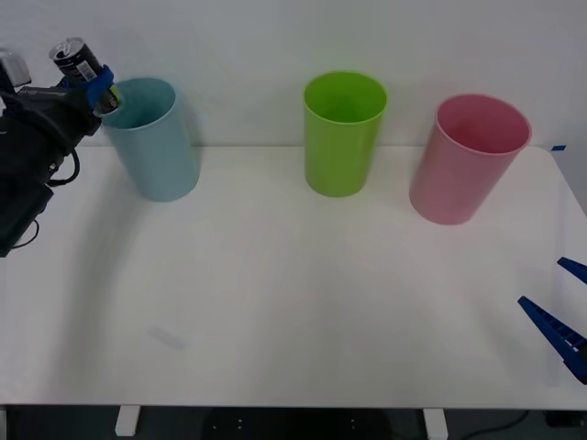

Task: Grasp the object on the table and drop it into the matching bin: aluminum can to the light blue bin, PET bottle to the pink bin.

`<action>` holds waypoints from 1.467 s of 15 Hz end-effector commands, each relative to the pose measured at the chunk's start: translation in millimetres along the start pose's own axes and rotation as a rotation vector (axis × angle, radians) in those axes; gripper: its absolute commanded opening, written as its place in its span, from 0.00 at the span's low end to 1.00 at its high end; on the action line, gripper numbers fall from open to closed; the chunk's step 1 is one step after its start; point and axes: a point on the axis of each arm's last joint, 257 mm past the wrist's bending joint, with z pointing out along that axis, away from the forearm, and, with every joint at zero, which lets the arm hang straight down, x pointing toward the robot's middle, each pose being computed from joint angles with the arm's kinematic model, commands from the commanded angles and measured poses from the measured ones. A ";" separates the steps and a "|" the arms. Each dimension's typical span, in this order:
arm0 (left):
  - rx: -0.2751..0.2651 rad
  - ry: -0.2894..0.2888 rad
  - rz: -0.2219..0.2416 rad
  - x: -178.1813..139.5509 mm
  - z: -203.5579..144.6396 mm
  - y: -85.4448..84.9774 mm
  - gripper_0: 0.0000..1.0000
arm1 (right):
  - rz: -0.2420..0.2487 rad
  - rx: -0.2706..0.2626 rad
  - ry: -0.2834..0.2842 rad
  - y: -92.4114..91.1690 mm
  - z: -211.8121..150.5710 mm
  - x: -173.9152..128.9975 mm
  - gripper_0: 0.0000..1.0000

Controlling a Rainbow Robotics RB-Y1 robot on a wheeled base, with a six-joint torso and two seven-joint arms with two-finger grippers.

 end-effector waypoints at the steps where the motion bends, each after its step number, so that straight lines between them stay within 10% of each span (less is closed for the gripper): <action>1: -0.019 0.027 0.019 6.0 20.7 2.4 0.00 | 0.000 0.000 0.000 0.0 0.0 0.0 1.00; 17: -0.098 0.089 0.079 11.3 77.7 11.3 0.03 | 0.000 0.000 0.000 0.0 0.0 0.0 1.00; 18: -0.097 0.088 0.079 11.2 77.7 11.3 0.14 | 0.000 0.000 0.000 0.0 0.0 0.0 1.00; 19: -0.098 0.086 0.075 10.6 77.8 11.5 0.76 | 0.000 0.000 0.000 0.0 0.0 0.0 1.00; 20: -0.099 0.085 0.075 10.0 77.6 12.2 1.00 | 0.000 0.000 0.000 0.0 0.0 0.0 1.00; 22: -0.099 0.082 0.063 9.5 77.6 12.0 1.00 | 0.000 0.000 0.000 0.0 0.0 0.0 1.00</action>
